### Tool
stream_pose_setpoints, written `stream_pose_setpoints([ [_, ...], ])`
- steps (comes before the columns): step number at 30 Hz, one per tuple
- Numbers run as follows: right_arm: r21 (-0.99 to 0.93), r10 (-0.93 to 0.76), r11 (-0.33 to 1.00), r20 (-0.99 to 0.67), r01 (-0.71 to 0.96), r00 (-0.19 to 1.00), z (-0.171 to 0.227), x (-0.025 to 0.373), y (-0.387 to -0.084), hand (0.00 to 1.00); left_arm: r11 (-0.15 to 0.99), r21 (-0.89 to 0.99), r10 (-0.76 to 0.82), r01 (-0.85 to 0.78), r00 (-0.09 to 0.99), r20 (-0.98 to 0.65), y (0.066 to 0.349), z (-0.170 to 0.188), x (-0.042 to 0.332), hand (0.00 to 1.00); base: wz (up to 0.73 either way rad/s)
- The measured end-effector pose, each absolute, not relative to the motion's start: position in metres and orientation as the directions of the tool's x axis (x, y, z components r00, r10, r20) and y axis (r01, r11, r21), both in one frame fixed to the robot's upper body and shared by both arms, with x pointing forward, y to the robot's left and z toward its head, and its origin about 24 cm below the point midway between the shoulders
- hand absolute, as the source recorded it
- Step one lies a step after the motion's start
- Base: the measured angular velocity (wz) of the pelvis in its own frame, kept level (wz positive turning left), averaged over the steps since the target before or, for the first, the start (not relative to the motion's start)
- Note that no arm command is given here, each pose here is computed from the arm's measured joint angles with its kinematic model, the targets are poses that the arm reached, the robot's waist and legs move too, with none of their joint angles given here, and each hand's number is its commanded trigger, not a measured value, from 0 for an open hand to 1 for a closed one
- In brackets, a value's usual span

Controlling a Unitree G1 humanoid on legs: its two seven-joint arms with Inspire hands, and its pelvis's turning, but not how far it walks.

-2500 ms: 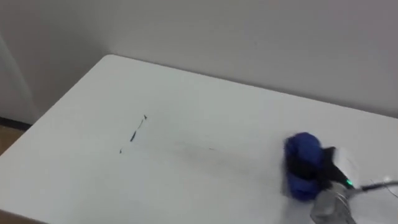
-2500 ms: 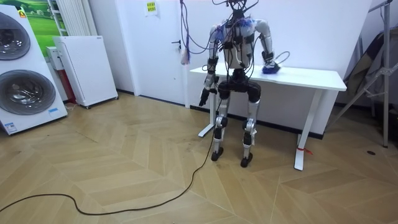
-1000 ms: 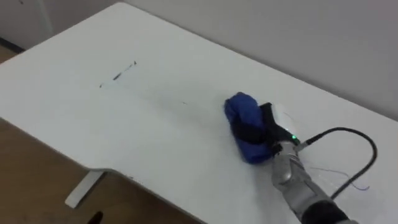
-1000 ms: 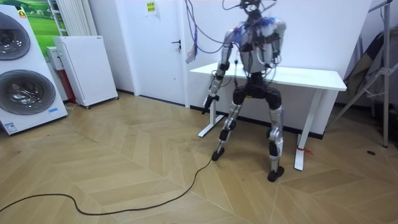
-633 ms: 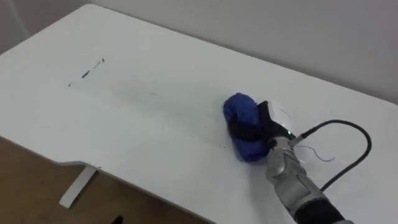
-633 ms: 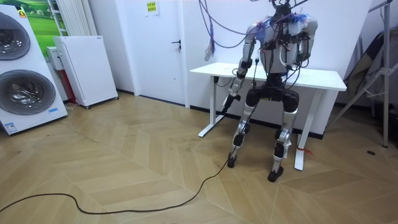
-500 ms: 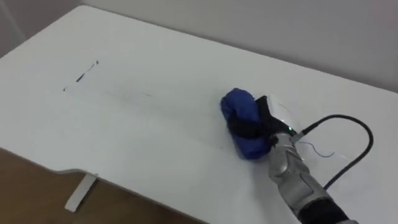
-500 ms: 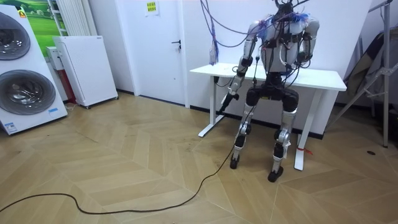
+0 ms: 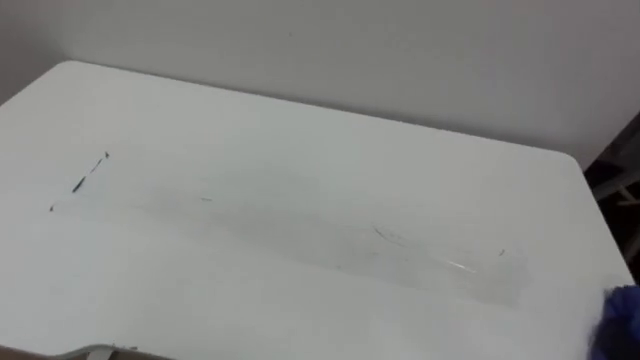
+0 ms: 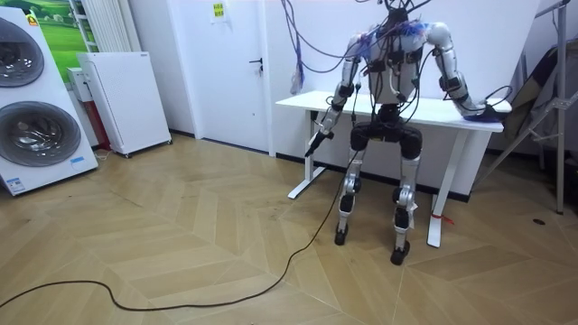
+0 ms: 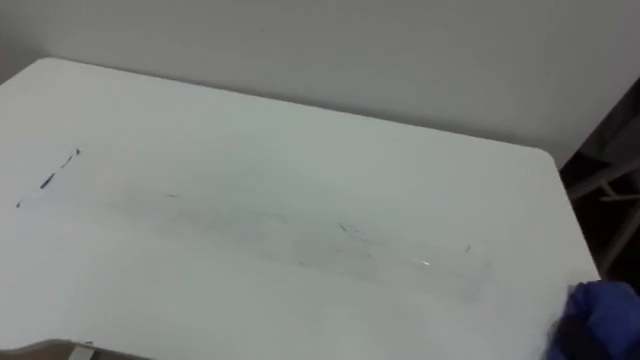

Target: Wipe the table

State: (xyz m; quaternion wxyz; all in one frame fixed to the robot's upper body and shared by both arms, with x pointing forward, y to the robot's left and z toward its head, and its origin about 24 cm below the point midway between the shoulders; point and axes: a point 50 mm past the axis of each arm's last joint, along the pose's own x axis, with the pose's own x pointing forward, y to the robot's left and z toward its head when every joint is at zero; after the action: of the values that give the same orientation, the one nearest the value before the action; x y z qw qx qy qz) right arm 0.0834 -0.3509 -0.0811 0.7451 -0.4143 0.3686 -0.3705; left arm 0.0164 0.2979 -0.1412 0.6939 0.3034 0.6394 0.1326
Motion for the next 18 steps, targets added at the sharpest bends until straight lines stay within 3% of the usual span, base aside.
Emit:
stream_pose_setpoints([
  [4,-0.893,-0.831,0.400,-0.258,0.208,0.492,-0.077,0.117,-0.339,1.00,0.776,0.572,0.551,0.265,0.155,-0.820,0.287,-0.145,0.016,0.00,-0.49],
  [6,-0.900,-0.782,0.409,-0.259,0.153,0.567,-0.072,0.140,-0.327,1.00,0.782,0.554,0.538,0.284,0.141,-0.831,0.282,-0.148,0.015,0.00,-0.50],
  [9,-0.882,-0.495,0.471,-0.283,-0.019,0.822,-0.056,0.205,-0.260,1.00,0.793,0.522,0.509,0.314,0.130,-0.851,0.276,-0.150,0.017,0.00,-0.21],
  [12,-0.880,-0.268,0.456,-0.280,-0.135,0.922,-0.042,0.246,-0.214,1.00,0.803,0.490,0.475,0.340,0.132,-0.870,0.270,-0.152,0.021,0.00,0.37],
  [15,-0.892,-0.247,0.423,-0.284,-0.161,0.926,-0.040,0.252,-0.215,1.00,0.814,0.465,0.462,0.348,0.099,-0.882,0.268,-0.152,0.009,0.00,0.57],
  [18,-0.894,-0.293,0.417,-0.303,-0.164,0.907,-0.050,0.234,-0.234,1.00,0.824,0.460,0.478,0.331,0.030,-0.878,0.278,-0.148,-0.011,0.00,0.68],
])
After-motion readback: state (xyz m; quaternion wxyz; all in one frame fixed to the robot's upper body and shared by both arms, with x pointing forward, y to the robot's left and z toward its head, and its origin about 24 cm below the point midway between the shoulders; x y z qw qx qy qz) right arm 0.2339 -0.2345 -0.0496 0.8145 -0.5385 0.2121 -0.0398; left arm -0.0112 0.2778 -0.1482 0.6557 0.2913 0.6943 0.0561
